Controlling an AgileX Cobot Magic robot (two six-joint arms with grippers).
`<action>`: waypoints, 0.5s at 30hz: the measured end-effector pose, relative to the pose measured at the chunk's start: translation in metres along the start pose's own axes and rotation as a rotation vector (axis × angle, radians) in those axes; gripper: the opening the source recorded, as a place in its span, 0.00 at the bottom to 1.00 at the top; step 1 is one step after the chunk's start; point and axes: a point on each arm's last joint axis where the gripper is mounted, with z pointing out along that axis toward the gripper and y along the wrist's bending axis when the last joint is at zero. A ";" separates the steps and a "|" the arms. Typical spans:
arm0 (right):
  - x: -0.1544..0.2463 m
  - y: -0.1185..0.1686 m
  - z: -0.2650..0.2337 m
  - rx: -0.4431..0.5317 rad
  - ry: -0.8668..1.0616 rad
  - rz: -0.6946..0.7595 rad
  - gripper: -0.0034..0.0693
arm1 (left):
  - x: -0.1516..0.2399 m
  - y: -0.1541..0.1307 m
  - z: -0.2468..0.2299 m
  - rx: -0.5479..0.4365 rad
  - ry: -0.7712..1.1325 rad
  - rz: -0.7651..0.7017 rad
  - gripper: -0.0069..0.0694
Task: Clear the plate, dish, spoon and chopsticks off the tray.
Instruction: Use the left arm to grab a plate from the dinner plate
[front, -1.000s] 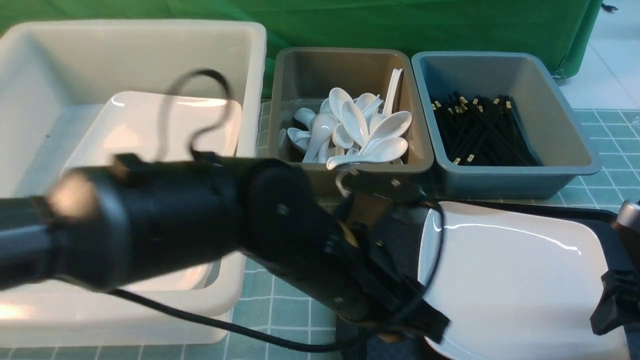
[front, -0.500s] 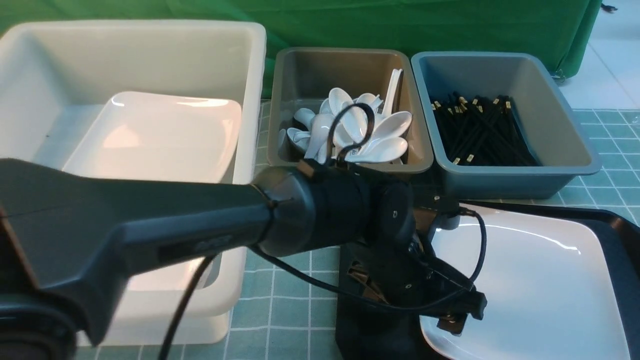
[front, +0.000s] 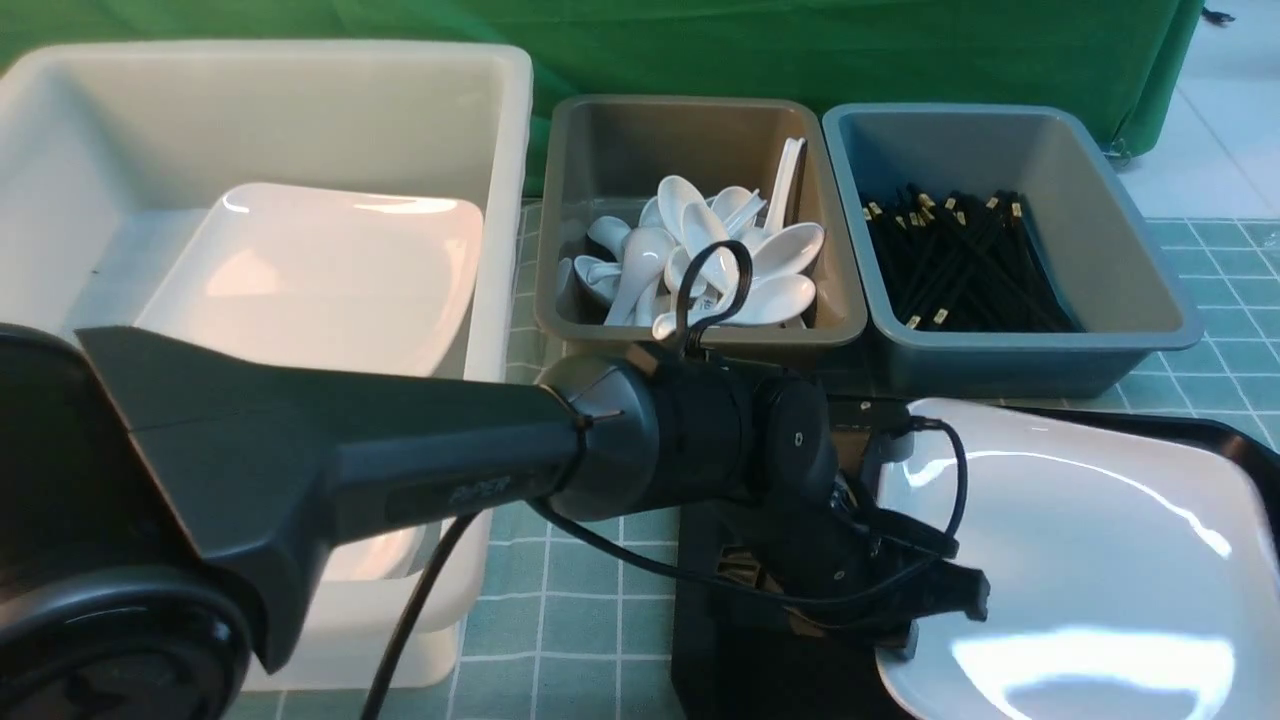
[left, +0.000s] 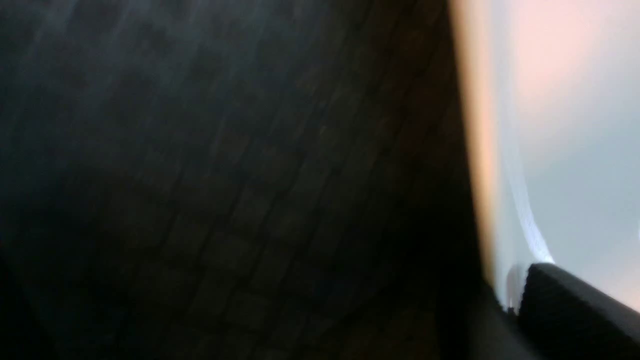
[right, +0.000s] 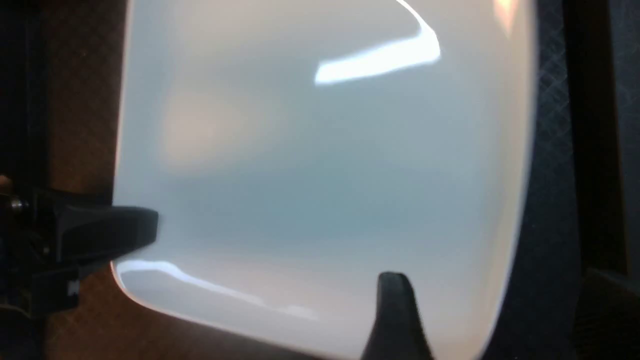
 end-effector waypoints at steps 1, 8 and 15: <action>0.000 0.000 0.000 0.000 0.000 0.000 0.71 | 0.000 0.000 0.000 0.001 -0.002 0.002 0.19; 0.000 0.000 0.000 0.000 -0.004 0.001 0.71 | 0.000 -0.004 -0.014 -0.006 0.003 0.037 0.20; -0.002 0.001 0.000 -0.008 -0.018 0.007 0.71 | -0.012 -0.008 -0.067 0.003 -0.087 0.093 0.14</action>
